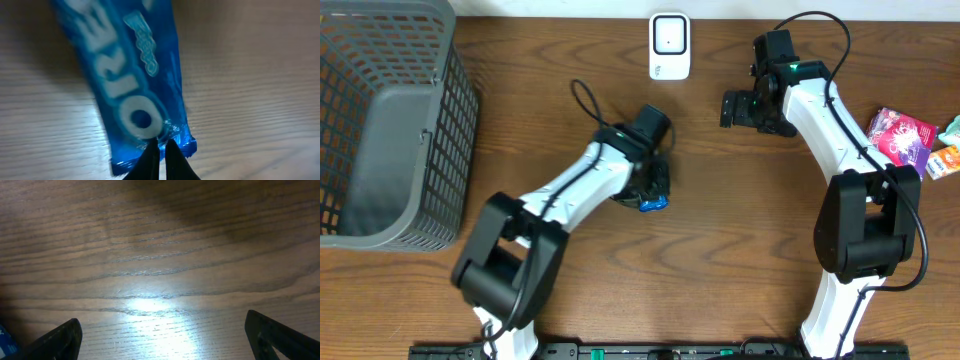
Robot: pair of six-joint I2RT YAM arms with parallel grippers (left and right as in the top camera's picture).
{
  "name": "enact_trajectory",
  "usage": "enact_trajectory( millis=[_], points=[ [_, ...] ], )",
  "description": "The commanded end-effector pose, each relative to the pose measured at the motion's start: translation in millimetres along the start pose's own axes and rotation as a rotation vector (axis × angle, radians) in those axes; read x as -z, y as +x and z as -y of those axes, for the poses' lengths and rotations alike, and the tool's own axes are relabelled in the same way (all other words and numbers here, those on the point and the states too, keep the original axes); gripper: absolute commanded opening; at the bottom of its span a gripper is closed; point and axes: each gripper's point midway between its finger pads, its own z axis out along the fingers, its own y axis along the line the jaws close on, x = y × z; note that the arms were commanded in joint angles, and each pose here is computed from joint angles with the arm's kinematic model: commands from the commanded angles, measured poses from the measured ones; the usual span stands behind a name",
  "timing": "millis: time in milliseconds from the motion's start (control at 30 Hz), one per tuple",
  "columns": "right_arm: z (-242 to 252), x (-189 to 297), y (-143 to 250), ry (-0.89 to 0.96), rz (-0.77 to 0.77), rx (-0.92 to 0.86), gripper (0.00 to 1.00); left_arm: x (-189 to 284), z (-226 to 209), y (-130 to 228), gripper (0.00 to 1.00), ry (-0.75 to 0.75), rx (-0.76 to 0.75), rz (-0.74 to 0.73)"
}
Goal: Scan the item barcode
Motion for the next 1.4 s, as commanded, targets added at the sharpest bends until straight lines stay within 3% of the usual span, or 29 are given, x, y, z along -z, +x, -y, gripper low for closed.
enact_trajectory(
  millis=[0, 367, 600, 733, 1133, 1367],
  points=[
    [-3.4, 4.6, 0.9, 0.006, 0.011, -0.002, 0.99, -16.7, -9.2, 8.0, 0.08, -0.085, -0.014, -0.012],
    [-3.4, 4.6, 0.9, 0.007, 0.011, -0.002, 0.99, -12.5, -10.8, 24.1, 0.07, -0.113, -0.02, -0.068],
    [-3.4, 4.6, 0.9, 0.007, 0.011, -0.002, 0.99, 52.5, -7.9, -30.5, 0.07, 0.008, 0.043, 0.142],
    [-4.3, 4.6, 1.2, 0.006, 0.011, 0.0, 0.99, 65.7, -14.9, -54.0, 0.07, 0.043, 0.077, 0.218],
    [-3.8, 4.6, 1.0, 0.006, 0.011, -0.001, 0.99, 12.6, 2.4, -4.7, 0.07, 0.01, -0.018, 0.084],
    [-3.4, 4.6, 0.9, 0.007, 0.011, -0.002, 0.99, -21.9, -27.0, 4.7, 0.07, -0.175, 0.002, 0.078]
  ],
)
